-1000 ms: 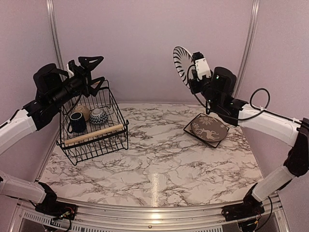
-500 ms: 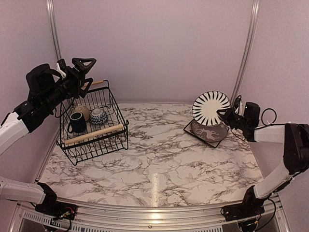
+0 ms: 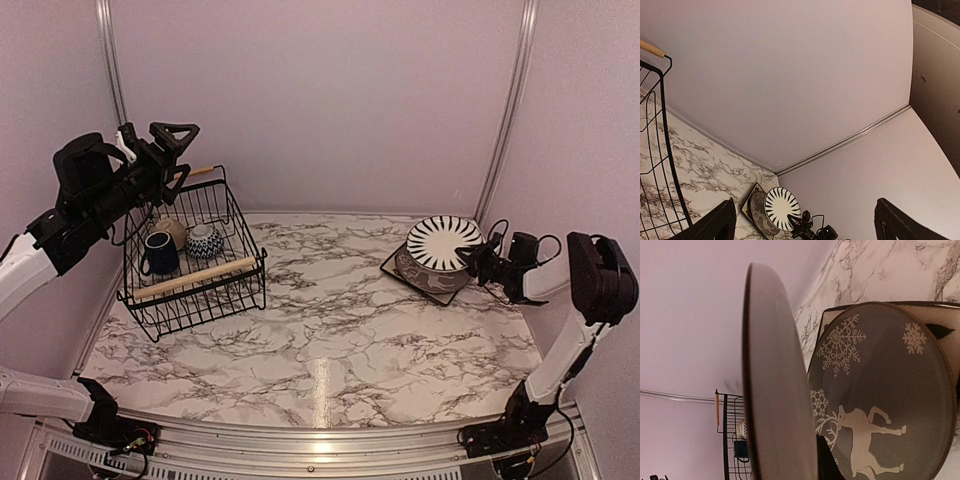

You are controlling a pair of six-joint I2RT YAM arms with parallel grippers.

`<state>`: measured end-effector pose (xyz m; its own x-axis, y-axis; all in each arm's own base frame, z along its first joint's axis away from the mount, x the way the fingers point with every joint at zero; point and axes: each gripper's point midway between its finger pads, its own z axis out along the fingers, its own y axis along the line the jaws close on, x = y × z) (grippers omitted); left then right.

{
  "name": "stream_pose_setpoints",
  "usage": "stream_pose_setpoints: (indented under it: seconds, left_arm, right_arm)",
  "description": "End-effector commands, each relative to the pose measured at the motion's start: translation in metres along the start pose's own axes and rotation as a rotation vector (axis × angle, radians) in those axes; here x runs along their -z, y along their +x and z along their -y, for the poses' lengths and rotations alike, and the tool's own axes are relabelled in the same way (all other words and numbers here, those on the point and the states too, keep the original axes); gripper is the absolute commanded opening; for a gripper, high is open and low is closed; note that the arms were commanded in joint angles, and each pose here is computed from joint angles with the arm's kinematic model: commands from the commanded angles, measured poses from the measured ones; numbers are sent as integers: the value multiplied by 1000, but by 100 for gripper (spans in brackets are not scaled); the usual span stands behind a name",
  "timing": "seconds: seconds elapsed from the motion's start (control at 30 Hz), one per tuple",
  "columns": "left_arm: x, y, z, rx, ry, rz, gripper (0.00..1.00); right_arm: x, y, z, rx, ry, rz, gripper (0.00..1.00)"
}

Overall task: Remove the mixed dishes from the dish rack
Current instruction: Place the plate with another plate.

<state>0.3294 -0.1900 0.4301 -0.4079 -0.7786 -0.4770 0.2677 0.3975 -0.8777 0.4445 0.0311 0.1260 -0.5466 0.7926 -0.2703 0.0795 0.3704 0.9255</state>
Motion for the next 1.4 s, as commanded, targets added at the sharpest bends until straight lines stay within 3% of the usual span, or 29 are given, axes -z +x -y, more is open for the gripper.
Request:
stream_pose_setpoints:
  seconds: [0.0, 0.8, 1.37]
  left_arm:
    - [4, -4, 2, -25, -5, 8, 99]
    - [-6, 3, -1, -28, -5, -24, 99]
    - [-13, 13, -6, -31, -5, -64, 99]
  right_arm:
    - [0, -34, -58, 179, -136, 90, 0]
    - [-26, -21, -12, 148, -90, 30, 0]
    - [-31, -13, 7, 166, -14, 0, 12]
